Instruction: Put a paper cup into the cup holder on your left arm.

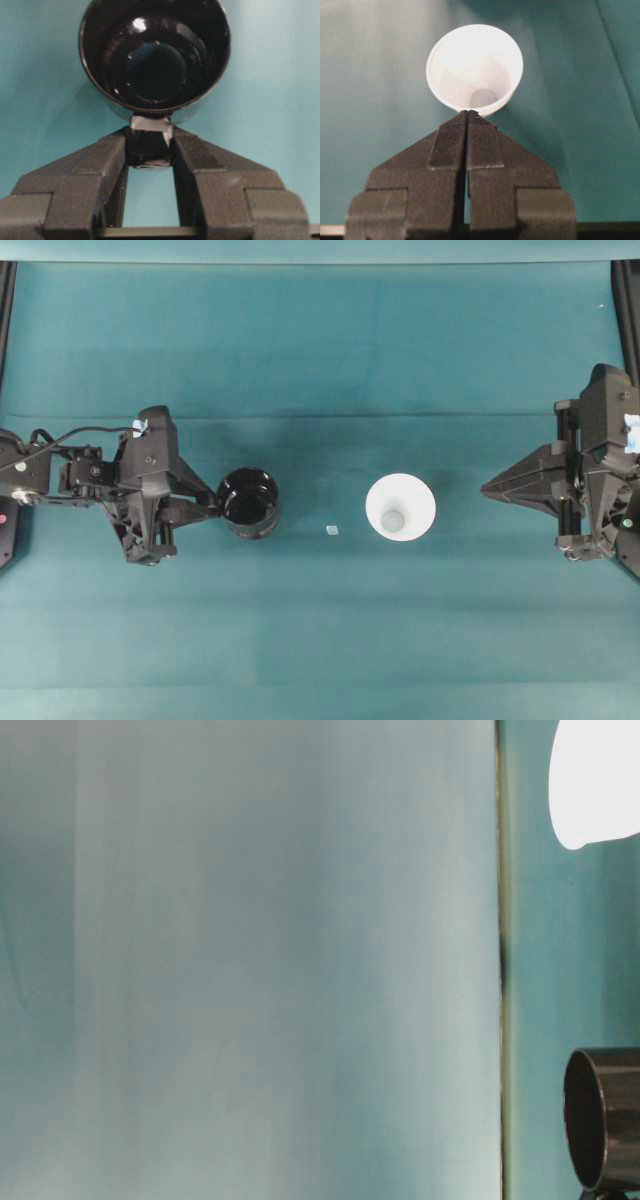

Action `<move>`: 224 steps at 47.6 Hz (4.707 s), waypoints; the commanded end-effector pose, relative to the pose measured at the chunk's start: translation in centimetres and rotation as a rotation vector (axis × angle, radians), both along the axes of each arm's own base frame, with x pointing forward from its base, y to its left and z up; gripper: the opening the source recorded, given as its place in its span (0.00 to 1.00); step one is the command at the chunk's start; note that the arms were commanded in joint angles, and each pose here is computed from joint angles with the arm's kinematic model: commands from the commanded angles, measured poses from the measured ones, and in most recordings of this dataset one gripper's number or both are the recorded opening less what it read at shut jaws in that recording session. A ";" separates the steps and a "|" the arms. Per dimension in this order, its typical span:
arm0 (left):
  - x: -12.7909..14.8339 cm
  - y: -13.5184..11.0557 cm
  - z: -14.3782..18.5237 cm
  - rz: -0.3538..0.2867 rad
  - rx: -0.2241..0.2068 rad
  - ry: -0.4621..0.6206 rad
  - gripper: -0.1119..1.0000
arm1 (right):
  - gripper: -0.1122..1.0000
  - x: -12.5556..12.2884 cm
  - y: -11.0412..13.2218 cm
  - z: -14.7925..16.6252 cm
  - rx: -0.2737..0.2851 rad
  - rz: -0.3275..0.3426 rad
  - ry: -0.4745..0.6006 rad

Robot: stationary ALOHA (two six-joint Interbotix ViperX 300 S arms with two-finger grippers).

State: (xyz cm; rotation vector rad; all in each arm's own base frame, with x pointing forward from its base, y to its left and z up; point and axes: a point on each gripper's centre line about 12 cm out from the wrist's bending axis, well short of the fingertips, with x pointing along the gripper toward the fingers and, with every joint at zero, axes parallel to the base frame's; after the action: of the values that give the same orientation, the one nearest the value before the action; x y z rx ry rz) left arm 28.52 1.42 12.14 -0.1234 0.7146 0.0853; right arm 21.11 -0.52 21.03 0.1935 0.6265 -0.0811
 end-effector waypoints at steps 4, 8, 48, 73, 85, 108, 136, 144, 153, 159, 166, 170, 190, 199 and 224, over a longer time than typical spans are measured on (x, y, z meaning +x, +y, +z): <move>0.2 0.0 0.3 -0.004 0.003 -0.017 0.36 | 0.08 0.5 0.0 1.0 0.015 -0.012 -0.028; 0.3 0.0 0.4 -0.005 0.004 -0.020 0.36 | 0.08 0.5 0.0 1.0 0.015 -0.012 -0.028; 8.0 0.3 2.7 -0.054 0.078 -0.174 0.36 | 0.08 0.5 0.0 0.9 0.016 -0.012 -0.028; 8.5 0.1 0.8 -0.066 0.079 -0.132 0.36 | 0.08 0.5 0.0 1.0 0.016 -0.011 -0.029; 8.8 0.1 0.6 -0.067 0.081 -0.144 0.36 | 0.08 0.5 0.0 1.0 0.016 -0.012 -0.030; 9.4 0.2 0.4 -0.070 0.084 -0.139 0.36 | 0.08 0.5 0.0 1.0 0.016 -0.012 -0.028; 9.1 0.2 -0.6 -0.094 0.107 -0.063 0.36 | 0.08 0.5 0.0 1.0 0.017 -0.013 -0.028; 9.4 0.2 -0.4 -0.094 0.107 -0.069 0.36 | 0.08 0.5 0.0 1.0 0.016 -0.012 -0.030; 9.5 0.2 -0.4 -0.092 0.107 -0.074 0.36 | 0.08 0.5 0.0 1.0 0.017 -0.013 -0.030; 9.4 0.2 -0.4 -0.092 0.107 -0.070 0.36 | 0.08 0.5 0.0 1.0 0.016 -0.012 -0.028; 9.4 0.3 -0.4 -0.089 0.105 -0.067 0.36 | 0.08 0.5 0.0 0.9 0.017 -0.013 -0.028; 9.5 0.3 -0.4 -0.084 0.099 -0.068 0.37 | 0.08 0.5 0.0 1.0 0.017 -0.013 -0.028; 9.4 0.5 -0.2 -0.076 0.096 -0.066 0.94 | 0.08 0.3 -0.1 0.6 0.027 -0.020 0.007; 9.2 0.5 -0.2 -0.076 0.096 -0.052 0.90 | 0.09 0.2 -0.1 -0.1 0.056 -0.044 0.080; 5.7 -0.1 2.4 -0.087 0.094 -0.033 0.90 | 0.69 6.5 -1.7 0.5 0.072 -0.109 0.288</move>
State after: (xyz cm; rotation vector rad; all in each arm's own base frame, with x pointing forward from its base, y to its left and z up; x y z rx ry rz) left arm 34.27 1.61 13.44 -0.0087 0.7087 0.0408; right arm 25.89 -1.95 20.46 0.2894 0.9290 -0.1902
